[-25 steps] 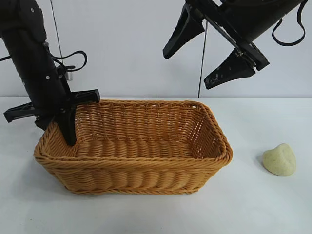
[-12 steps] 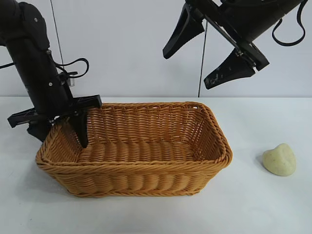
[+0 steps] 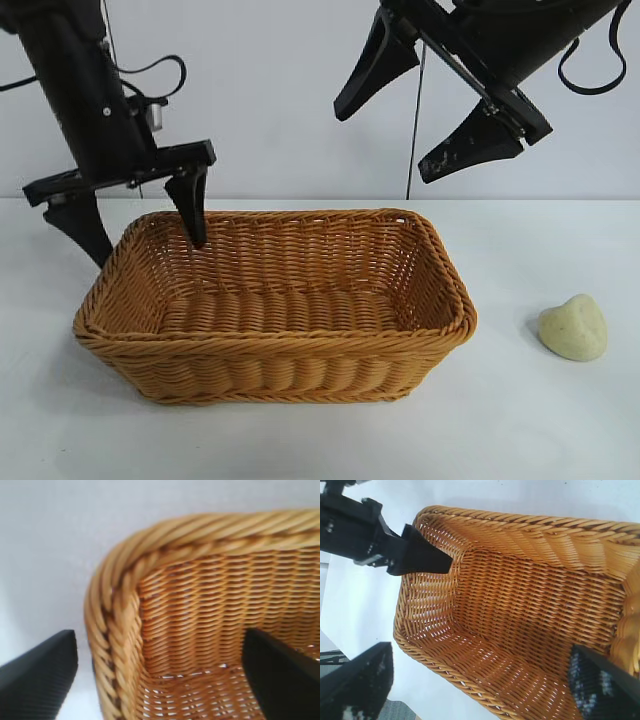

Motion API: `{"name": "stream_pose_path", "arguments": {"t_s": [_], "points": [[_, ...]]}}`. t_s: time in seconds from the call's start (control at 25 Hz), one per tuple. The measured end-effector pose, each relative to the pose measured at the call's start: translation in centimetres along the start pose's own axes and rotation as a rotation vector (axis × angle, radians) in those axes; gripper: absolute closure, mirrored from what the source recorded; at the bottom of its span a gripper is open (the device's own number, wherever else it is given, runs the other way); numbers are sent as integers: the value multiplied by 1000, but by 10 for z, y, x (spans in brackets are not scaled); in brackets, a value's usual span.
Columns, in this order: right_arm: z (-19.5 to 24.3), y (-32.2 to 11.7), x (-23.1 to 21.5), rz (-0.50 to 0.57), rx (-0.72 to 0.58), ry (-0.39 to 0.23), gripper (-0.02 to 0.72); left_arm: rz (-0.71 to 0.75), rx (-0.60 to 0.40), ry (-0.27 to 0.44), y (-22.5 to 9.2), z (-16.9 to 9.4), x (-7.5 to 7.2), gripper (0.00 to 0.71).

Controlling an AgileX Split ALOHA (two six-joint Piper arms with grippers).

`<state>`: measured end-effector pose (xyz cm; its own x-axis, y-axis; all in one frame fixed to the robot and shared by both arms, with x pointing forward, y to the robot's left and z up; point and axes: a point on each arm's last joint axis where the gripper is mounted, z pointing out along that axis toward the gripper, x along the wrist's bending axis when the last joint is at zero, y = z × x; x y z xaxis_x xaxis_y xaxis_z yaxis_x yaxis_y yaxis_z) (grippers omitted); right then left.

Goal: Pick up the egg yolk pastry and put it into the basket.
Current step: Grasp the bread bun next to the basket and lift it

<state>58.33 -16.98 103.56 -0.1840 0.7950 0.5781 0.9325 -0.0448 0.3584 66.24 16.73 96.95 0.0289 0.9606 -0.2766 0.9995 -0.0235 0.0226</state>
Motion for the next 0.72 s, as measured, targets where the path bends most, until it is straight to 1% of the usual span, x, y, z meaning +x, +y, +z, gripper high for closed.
{"name": "stream_pose_path", "arguments": {"t_s": [0.2, 0.36, 0.56, 0.72], "points": [[0, 0, 0, 0, 2, 1, 52, 55, -130, 51, 17, -34, -6, 21], [0, 0, 0, 0, 4, 1, 52, 70, -169, 82, 20, -45, -6, 21], [0, 0, 0, 0, 4, 1, 52, 98, -184, 185, 22, -47, 3, 21], [0, 0, 0, 0, 4, 1, 52, 84, -190, 206, 24, -50, 15, 21]]}}
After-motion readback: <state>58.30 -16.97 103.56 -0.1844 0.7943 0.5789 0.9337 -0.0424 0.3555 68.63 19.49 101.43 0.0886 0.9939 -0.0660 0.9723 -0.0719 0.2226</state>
